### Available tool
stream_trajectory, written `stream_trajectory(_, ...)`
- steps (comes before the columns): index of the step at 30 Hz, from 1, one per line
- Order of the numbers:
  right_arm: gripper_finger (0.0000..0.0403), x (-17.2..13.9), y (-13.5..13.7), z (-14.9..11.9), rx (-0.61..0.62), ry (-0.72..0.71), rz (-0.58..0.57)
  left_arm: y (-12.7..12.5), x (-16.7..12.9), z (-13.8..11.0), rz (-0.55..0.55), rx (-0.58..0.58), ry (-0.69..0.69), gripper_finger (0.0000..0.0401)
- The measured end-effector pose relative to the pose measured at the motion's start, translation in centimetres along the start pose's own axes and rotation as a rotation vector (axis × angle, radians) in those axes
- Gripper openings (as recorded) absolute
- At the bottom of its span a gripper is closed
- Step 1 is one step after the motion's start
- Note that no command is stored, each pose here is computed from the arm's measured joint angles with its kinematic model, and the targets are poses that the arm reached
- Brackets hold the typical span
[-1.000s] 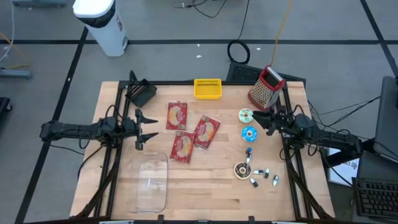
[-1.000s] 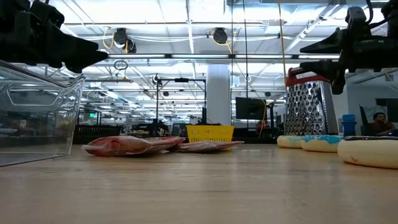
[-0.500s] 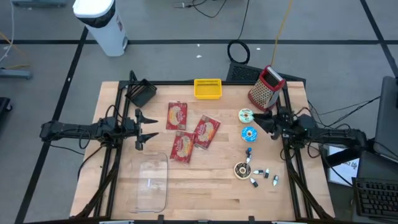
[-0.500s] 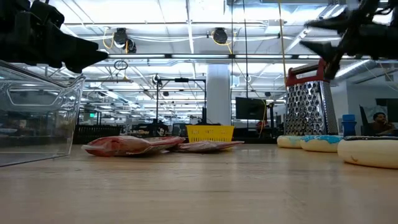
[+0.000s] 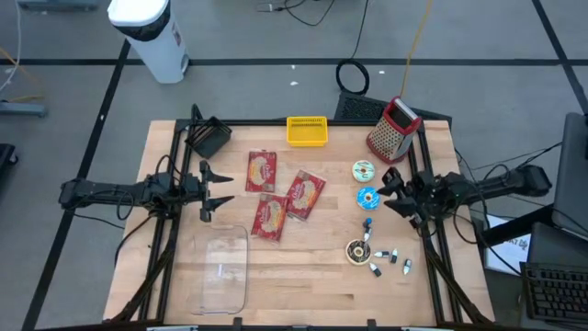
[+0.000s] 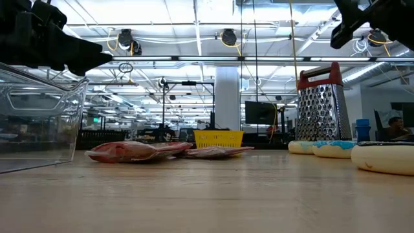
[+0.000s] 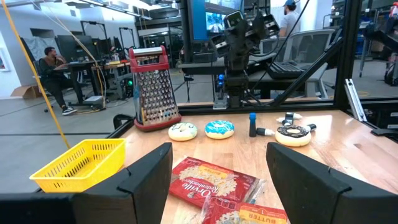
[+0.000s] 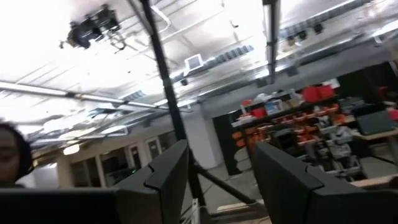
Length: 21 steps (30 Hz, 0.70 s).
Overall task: Pick & Place Food Item
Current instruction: Put the brown food coloring bottle into the black bin
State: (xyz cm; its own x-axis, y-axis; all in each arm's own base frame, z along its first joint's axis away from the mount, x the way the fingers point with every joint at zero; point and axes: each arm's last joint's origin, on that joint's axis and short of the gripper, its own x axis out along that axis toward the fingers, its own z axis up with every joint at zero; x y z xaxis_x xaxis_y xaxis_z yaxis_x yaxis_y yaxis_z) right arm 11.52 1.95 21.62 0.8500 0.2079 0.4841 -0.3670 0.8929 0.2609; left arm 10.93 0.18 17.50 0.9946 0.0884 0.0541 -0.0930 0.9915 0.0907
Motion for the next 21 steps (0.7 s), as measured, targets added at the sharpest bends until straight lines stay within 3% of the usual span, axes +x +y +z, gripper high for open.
stream_trajectory(9, 0.0167, 0.8, 0.4, -1.6, -0.074, 0.104, 0.042, 0.0, 0.0, 0.0, -0.001, 0.000, 0.000, 0.0257)
stream_trajectory(21, 0.0167, 0.9, 0.3, -1.9, -0.089, 0.122, 0.037, 0.0, 0.0, 0.0, -0.001, 0.000, 0.000, 0.0257)
